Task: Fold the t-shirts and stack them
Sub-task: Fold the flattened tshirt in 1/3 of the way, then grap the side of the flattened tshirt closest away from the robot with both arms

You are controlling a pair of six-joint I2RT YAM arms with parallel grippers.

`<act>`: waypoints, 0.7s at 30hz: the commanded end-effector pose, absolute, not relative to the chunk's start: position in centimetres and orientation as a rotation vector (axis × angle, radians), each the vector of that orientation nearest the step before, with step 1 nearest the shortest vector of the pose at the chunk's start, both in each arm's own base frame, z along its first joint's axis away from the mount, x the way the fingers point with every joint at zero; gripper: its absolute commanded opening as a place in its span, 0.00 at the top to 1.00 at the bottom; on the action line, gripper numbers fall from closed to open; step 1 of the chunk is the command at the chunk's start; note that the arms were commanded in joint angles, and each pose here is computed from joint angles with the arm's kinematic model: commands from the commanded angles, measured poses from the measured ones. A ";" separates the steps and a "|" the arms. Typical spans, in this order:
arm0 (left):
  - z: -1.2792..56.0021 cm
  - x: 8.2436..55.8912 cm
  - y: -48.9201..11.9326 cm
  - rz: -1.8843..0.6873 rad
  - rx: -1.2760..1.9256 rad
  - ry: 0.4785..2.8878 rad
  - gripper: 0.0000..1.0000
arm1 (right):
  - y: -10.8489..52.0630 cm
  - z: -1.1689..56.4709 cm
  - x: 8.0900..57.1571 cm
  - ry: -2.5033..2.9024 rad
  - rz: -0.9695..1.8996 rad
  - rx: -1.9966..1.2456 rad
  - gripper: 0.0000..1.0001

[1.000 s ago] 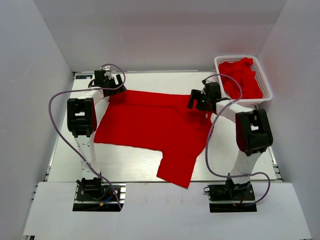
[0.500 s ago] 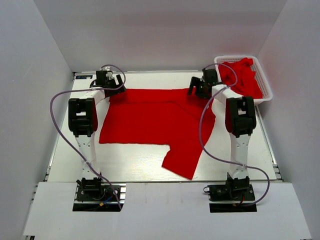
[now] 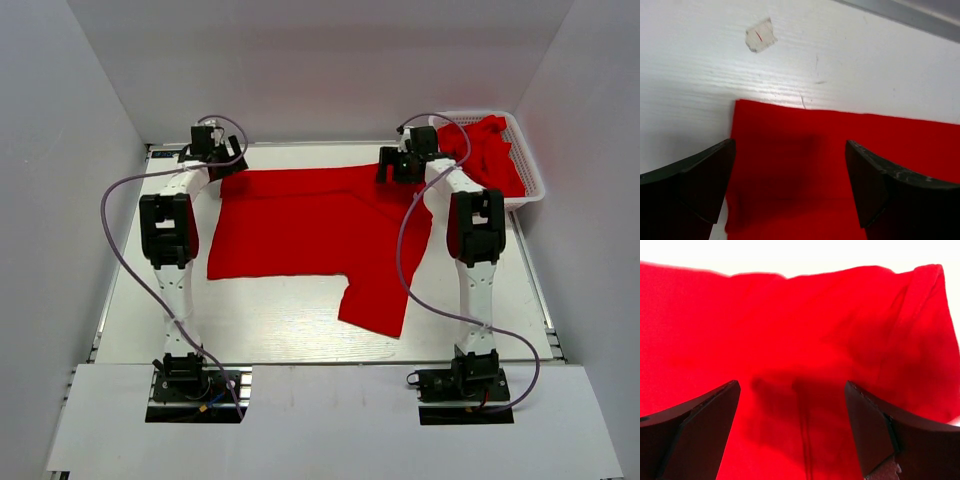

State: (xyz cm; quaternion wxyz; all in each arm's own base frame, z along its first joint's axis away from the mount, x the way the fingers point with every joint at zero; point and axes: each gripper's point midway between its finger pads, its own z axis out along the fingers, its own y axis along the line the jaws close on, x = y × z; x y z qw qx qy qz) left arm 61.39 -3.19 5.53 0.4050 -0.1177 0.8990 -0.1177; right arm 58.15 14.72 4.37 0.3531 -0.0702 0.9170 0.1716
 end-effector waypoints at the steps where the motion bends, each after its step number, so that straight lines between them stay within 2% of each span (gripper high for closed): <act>1: 12.1 61.7 -1.4 -0.179 -0.299 2.215 0.00 | 15.2 13.9 56.9 2.181 0.363 -0.410 0.10; 3: 15.6 60.6 -0.5 -0.123 -0.324 2.181 0.00 | 15.7 16.0 55.2 2.134 0.332 -0.461 0.10; 4: 14.6 59.2 -0.2 -0.101 -0.336 2.215 0.00 | 15.4 18.5 53.5 2.090 0.273 -0.486 0.10; 5: 15.0 58.1 0.1 -0.082 -0.346 2.217 0.00 | 15.4 16.8 51.8 2.128 0.270 -0.504 0.10; 6: 18.1 56.6 0.7 -0.050 -0.360 2.169 0.00 | 16.5 17.1 50.8 2.110 0.270 -0.529 0.10; 7: 15.7 54.1 1.0 -0.026 -0.395 2.232 0.00 | 15.9 17.0 48.3 2.121 0.257 -0.520 0.10; 9: 15.4 50.8 1.9 0.029 -0.500 2.233 0.00 | 15.9 16.9 46.6 2.135 0.261 -0.499 0.10; 13: 11.7 41.0 2.7 0.081 -0.720 2.289 0.00 | 17.1 15.5 41.1 2.181 0.303 -0.506 0.10; 18: 6.7 34.1 2.5 0.107 -0.841 2.373 0.00 | 17.8 13.9 36.4 2.223 0.411 -0.424 0.10; 21: 4.7 32.2 1.4 0.049 -0.832 2.443 0.00 | 17.9 13.7 35.3 2.227 0.450 -0.375 0.10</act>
